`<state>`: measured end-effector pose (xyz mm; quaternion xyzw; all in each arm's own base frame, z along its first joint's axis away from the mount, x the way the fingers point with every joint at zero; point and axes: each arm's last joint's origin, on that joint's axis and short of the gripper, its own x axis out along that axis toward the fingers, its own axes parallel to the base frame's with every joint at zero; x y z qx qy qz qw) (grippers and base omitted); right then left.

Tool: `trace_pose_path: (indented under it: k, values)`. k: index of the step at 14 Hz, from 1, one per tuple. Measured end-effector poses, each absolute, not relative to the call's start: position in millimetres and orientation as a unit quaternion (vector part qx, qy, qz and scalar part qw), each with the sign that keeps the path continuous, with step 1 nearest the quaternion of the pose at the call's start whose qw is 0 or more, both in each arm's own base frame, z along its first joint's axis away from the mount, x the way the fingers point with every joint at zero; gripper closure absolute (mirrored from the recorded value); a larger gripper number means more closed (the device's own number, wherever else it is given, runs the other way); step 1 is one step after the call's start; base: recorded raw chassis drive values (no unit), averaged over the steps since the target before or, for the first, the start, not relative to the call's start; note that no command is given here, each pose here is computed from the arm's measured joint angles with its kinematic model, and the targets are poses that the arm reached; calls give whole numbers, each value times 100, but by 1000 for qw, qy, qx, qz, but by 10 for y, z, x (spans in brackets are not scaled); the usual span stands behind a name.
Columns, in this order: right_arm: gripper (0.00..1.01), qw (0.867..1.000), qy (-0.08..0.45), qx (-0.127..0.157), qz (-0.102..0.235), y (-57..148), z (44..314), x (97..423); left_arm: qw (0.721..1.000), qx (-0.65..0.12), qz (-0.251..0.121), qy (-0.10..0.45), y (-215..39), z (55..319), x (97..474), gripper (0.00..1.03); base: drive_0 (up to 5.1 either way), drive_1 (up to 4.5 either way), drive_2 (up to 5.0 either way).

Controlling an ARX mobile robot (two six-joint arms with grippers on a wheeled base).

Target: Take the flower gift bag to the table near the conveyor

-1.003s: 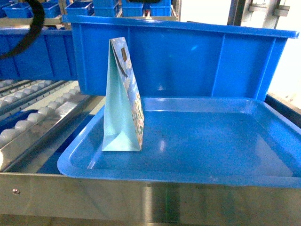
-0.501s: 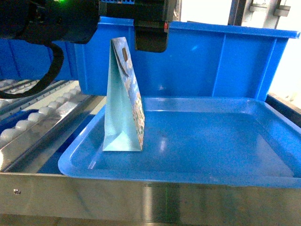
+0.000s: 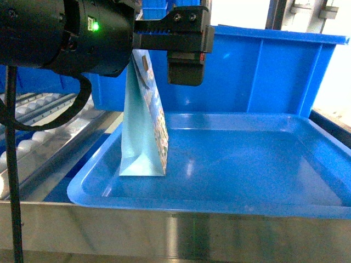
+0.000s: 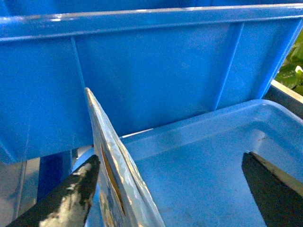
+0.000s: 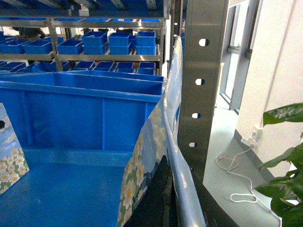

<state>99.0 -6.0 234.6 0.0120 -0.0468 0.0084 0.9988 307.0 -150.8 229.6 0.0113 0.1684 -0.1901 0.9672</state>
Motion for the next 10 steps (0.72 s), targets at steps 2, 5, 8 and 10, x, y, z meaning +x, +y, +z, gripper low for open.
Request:
trace_pose_path:
  k: [2,5,8,10]
  values:
    - [99,999,-47,12,8,-60,2347,990,970,9,-180,165,-1505,2291,3081,36,0,0,0]
    - [99,999,-47,12,8,-60,2347,990,971,12,-166,171,-1506,2272,3071,72,0,0,0]
    - [99,999,-47,12,8,-60,2347,990,973,16,-151,176,-1502,2245,3031,101,0,0,0]
    - [99,999,-47,12,8,-60,2347,990,975,17,-143,171,-1483,2252,2975,101,0,0,0]
